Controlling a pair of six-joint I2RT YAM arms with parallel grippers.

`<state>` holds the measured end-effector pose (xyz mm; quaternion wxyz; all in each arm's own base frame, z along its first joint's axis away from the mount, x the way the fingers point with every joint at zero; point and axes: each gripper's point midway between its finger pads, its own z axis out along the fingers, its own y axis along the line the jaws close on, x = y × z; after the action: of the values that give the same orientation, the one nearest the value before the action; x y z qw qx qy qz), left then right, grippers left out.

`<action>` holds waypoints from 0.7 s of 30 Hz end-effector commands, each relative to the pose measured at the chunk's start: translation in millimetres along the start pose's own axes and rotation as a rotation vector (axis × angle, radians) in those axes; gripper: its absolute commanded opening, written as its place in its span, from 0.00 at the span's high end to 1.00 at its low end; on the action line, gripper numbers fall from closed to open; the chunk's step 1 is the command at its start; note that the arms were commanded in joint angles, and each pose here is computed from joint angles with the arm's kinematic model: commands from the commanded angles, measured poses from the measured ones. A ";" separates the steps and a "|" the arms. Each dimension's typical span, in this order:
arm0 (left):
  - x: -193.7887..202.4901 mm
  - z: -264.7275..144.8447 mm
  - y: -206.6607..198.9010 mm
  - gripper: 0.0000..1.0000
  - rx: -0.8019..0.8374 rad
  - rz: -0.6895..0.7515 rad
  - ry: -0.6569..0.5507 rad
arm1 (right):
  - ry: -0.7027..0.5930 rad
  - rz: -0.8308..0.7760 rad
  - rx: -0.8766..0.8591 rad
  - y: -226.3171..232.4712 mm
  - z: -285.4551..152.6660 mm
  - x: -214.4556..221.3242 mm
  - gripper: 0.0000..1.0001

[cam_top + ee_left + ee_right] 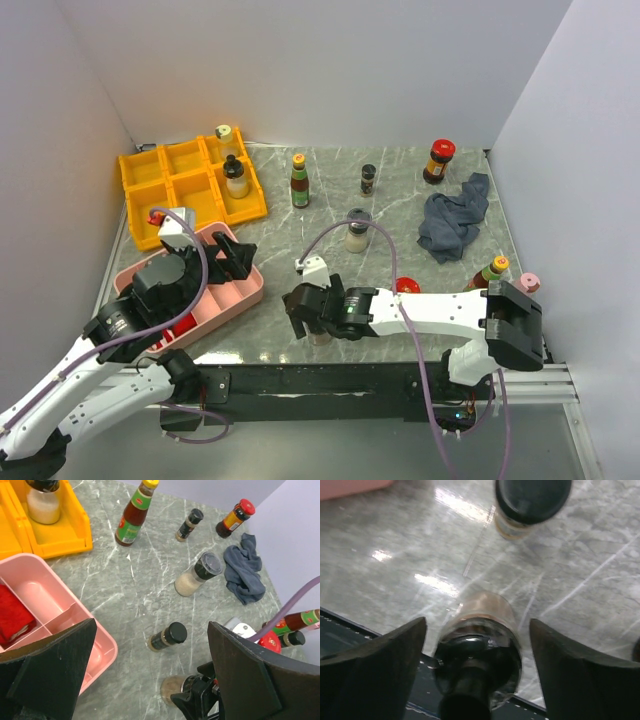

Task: Organize the condiment bottles
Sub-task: Place the bottle in the storage box.

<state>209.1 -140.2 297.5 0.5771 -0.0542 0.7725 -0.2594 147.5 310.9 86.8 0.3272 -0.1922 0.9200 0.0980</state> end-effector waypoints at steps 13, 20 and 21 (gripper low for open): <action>29.3 22.5 -31.6 0.00 0.089 0.064 0.175 | -0.284 0.133 -0.043 -25.7 -84.5 -76.2 0.00; 76.1 43.0 -65.9 0.01 0.207 0.117 0.313 | -0.472 0.277 -0.010 -73.4 -126.7 -100.2 0.00; 82.7 41.1 -74.3 0.02 0.229 0.133 0.321 | -0.487 0.295 0.004 -80.6 -127.5 -98.4 0.00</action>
<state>216.4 -214.3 234.4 0.4575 0.0537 0.8494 -0.2574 165.5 262.0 227.6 0.4708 -0.0877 0.8542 0.2026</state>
